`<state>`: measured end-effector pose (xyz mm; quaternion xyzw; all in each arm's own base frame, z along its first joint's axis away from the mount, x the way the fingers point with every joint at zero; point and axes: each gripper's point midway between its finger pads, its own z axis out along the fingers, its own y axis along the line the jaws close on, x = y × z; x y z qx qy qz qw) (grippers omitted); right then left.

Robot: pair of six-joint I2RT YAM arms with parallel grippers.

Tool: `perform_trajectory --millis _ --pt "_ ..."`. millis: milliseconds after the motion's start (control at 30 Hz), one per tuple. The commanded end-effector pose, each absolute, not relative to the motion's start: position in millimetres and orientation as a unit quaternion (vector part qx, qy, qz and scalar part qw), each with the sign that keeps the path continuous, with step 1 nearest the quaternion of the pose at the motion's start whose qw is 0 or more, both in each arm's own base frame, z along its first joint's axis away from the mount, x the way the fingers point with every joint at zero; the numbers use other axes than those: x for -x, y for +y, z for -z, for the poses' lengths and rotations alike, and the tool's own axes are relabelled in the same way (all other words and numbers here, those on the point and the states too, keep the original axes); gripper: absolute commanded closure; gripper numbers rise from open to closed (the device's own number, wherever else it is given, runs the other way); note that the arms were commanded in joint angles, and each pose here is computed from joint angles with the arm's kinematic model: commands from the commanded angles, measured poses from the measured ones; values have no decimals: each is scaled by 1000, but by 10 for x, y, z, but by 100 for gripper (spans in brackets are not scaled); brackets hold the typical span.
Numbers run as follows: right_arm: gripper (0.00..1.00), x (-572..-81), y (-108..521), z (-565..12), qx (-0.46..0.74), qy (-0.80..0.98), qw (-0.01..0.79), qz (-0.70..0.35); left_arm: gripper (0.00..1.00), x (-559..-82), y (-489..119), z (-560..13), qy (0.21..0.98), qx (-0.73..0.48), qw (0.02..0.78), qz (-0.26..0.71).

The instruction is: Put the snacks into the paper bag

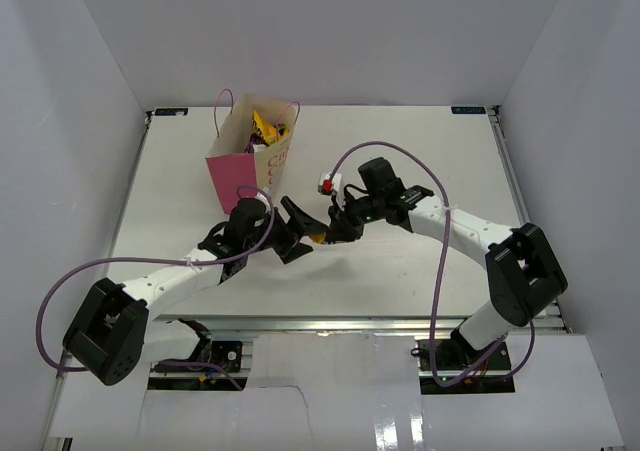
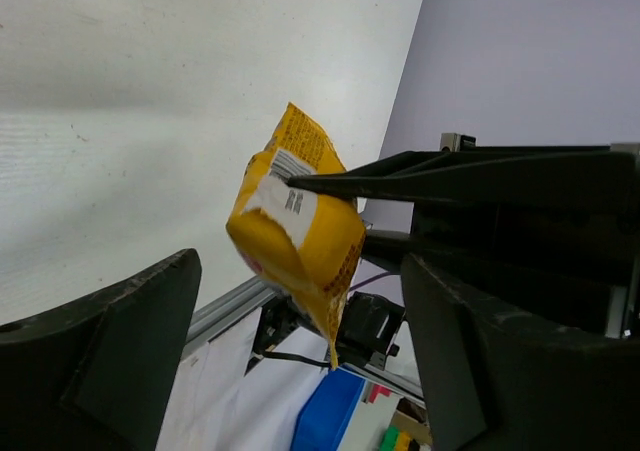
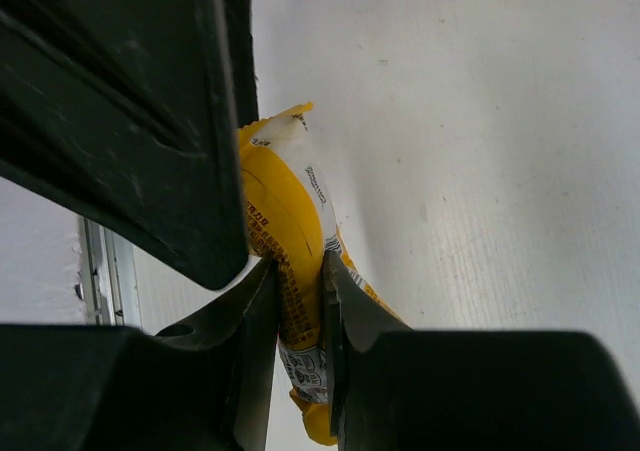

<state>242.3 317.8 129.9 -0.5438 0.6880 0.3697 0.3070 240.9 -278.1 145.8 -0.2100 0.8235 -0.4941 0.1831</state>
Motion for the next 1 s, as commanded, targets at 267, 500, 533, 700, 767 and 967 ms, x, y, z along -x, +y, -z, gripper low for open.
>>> perform_trajectory --millis 267,500,533,700,767,967 --pt "87 -2361 3396 -1685 543 656 350 -389 37 -2532 -2874 -1579 812 228 185 504" --pt "82 -2322 3403 -1686 542 654 346 -397 69 -2532 -2900 -1603 811 223 182 509" --pt "80 -2330 3401 -1678 542 655 346 -397 73 -2529 -2906 -1622 810 220 182 512" --pt "60 -2304 3399 -1690 547 650 343 -400 90 -2521 -2864 -1693 808 209 201 513" --pt "48 -2274 3384 -1698 554 646 340 -400 92 -2533 -2821 -1691 815 200 217 499" --pt "16 -2250 3218 -1916 573 616 348 -413 98 -2642 -2553 -2019 836 158 299 432"
